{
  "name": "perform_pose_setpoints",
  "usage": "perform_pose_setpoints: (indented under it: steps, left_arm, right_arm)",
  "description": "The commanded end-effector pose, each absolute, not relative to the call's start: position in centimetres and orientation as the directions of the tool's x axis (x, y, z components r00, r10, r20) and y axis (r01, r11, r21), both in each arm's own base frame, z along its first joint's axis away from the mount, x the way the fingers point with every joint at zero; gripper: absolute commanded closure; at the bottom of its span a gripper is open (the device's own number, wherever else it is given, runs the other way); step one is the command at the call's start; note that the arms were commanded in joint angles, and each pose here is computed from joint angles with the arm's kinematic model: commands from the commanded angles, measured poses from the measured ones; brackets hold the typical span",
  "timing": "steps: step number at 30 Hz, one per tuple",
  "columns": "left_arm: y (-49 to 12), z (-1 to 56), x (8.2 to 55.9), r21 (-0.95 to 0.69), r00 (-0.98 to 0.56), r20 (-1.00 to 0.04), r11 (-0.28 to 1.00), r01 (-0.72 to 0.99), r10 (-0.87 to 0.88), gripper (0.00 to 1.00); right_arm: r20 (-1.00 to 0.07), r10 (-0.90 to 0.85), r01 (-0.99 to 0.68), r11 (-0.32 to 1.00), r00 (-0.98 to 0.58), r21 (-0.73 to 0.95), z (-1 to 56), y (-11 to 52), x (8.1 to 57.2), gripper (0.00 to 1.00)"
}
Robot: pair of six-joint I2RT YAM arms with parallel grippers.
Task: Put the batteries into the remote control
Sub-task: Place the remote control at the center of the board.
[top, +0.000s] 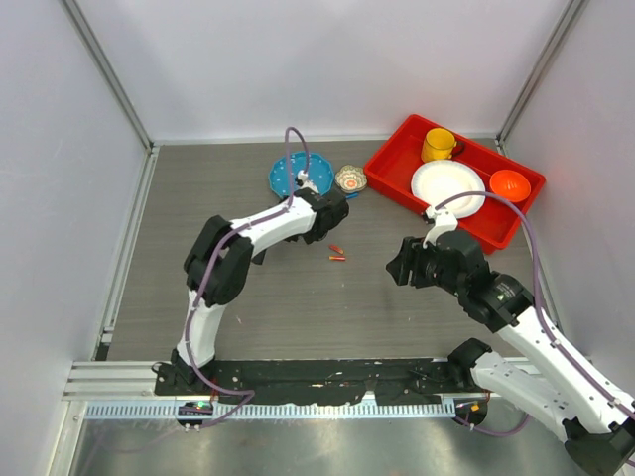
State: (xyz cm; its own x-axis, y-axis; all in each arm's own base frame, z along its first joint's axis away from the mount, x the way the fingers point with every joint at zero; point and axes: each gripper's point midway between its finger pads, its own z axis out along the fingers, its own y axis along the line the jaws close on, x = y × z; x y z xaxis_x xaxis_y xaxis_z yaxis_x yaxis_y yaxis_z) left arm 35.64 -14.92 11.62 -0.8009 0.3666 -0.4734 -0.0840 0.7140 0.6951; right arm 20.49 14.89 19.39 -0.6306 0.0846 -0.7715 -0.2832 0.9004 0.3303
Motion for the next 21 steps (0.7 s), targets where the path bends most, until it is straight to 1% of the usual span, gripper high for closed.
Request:
perform_pose_setpoints:
  steps: [1,4,8,17,19,21]
  left_arm:
    - [-14.1,12.3,37.2,0.789,-0.791,-0.436,0.605,-0.105,0.43,1.0]
    - [-14.4,10.5,37.9,0.79,-0.808,-0.413,0.607,-0.088,0.42,1.0]
    - [-14.8,8.2,38.4,0.764,-0.821,-0.408,0.641,-0.068,0.399,1.0]
    - [-15.3,3.2,37.6,0.73,-0.858,-0.352,0.684,-0.001,0.374,1.0]
    - [-15.5,2.5,37.4,0.719,-0.862,-0.348,0.695,0.007,0.369,0.98]
    - [-15.5,2.2,37.3,0.717,-0.863,-0.346,0.697,0.011,0.369,0.93]
  right_arm:
    - [-0.803,0.111,-0.291,0.895,-0.586,0.337,20.7,14.8,20.9,0.41]
    - [-0.804,0.117,-0.29,0.895,-0.583,0.34,20.9,14.8,20.9,0.41]
    - [-0.797,0.113,-0.291,0.893,-0.594,0.343,20.5,14.9,20.7,0.41]
    - [-0.79,0.108,-0.288,0.894,-0.603,0.342,20.1,15.0,20.9,0.41]
    - [-0.79,0.107,-0.283,0.898,-0.604,0.338,20.0,14.9,20.9,0.41]
    - [-0.79,0.105,-0.283,0.898,-0.604,0.336,19.9,14.9,20.8,0.41]
